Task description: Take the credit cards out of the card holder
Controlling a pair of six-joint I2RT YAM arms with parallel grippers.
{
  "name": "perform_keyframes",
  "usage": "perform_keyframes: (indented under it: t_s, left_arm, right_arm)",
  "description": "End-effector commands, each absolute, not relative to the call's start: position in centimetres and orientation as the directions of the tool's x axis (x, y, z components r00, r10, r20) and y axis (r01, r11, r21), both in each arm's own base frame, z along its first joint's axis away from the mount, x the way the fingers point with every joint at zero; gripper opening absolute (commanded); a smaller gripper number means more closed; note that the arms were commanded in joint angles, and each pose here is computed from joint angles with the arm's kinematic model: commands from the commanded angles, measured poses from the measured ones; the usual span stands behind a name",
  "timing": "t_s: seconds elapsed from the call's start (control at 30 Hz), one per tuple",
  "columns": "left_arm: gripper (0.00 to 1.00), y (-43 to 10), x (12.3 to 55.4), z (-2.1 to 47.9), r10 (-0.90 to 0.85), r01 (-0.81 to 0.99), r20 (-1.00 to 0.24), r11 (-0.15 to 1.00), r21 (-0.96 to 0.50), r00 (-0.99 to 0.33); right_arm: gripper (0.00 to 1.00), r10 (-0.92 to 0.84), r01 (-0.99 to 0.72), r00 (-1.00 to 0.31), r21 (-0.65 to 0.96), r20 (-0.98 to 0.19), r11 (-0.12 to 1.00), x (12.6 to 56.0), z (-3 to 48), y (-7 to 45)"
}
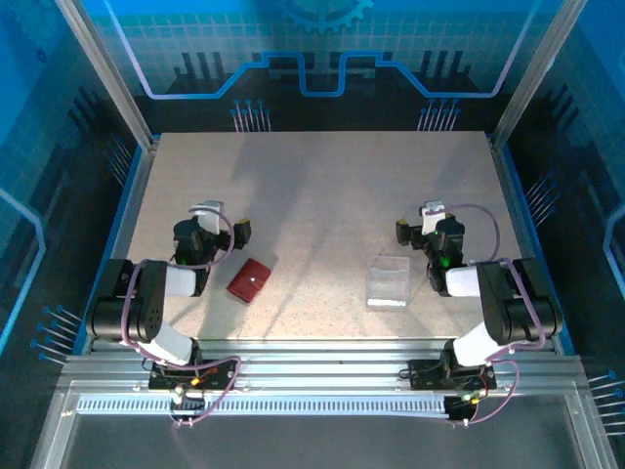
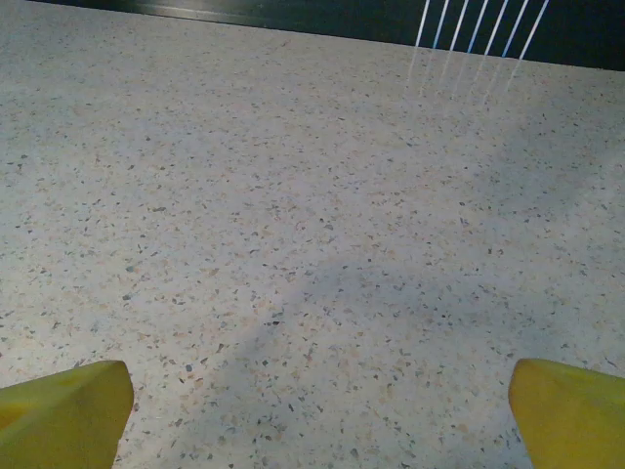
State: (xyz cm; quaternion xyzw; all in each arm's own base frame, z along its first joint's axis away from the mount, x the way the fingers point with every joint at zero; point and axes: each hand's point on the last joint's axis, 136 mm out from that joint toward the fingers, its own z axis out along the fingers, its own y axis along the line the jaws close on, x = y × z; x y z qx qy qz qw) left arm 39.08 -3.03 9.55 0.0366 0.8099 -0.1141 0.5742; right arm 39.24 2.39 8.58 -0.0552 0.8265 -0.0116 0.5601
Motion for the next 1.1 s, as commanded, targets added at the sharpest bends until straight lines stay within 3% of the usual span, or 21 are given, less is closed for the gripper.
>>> perform_keyframes:
  t_s: [0.0,0.67,0.83,1.07]
  left_arm:
    - [0.99,-3.4,38.9,10.0,-0.059,0.223,-0.948,0.966,-0.133,-0.312]
    - [0.99,-3.4,39.0,9.9,-0.060,0.222,-0.948,0.966,-0.134,-0.313]
    - [0.99,-1.8,39.6,9.8,-0.095,0.126,-0.940,0.982,-0.143,-0.327]
    - [0.99,-1.6,39.6,9.8,-0.096,0.120,-0.940,0.983,-0.142,-0.327]
  right_arm:
    - [1.00,-0.095,-0.068,-0.319,-0.077,-0.943,0.995,39.9,9.9,2.5]
    - [1.00,-0.097,-0.070,-0.317,-0.079,-0.943,0.994,39.9,9.9,2.5]
    - [1.00,-0.095,-0.068,-0.316,-0.077,-0.944,0.995,40.0,10.0,2.5]
    - [1.00,-0.095,-0.055,-0.316,-0.081,-0.944,0.995,39.9,10.0,2.3]
